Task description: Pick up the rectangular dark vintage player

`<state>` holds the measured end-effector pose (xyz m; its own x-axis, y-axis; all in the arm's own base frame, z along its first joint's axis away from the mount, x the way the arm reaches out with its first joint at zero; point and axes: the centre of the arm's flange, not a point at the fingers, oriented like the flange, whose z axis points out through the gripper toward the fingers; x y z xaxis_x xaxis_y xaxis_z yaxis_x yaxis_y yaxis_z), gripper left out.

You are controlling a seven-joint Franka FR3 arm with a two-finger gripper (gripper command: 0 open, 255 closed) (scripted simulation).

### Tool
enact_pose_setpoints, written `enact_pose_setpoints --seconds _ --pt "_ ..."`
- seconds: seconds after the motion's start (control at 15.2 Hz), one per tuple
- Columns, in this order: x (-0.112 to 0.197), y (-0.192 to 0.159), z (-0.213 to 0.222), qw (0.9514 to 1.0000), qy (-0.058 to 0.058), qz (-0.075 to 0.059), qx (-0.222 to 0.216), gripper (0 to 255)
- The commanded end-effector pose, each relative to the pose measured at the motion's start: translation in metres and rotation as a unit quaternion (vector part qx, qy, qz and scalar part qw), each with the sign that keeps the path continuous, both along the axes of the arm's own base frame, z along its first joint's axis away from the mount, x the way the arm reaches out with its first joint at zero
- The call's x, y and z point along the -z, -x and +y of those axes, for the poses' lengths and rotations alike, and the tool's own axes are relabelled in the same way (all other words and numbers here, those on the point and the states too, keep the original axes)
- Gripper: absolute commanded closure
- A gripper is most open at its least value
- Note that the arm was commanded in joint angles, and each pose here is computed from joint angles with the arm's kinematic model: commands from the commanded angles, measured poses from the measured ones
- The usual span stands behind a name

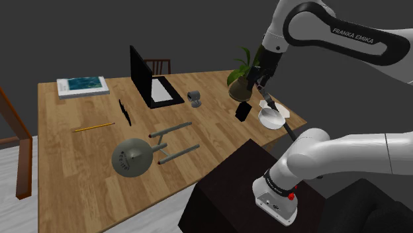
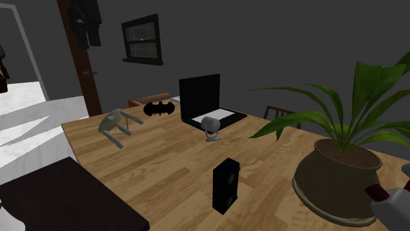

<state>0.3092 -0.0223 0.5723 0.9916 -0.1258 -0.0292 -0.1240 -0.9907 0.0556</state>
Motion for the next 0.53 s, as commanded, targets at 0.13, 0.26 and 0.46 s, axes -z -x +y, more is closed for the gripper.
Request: enact_pose_setpoints --seconds 0.13,0.26,0.46 --pt "0.016 -0.006 -0.020 1.0000 -0.001 0.001 -0.002 0" --pt "0.032 -0.012 -0.041 1.0000 -0.002 0.002 -0.003 0" --pt "0.056 -0.022 -0.071 1.0000 -0.003 0.003 -0.006 0"
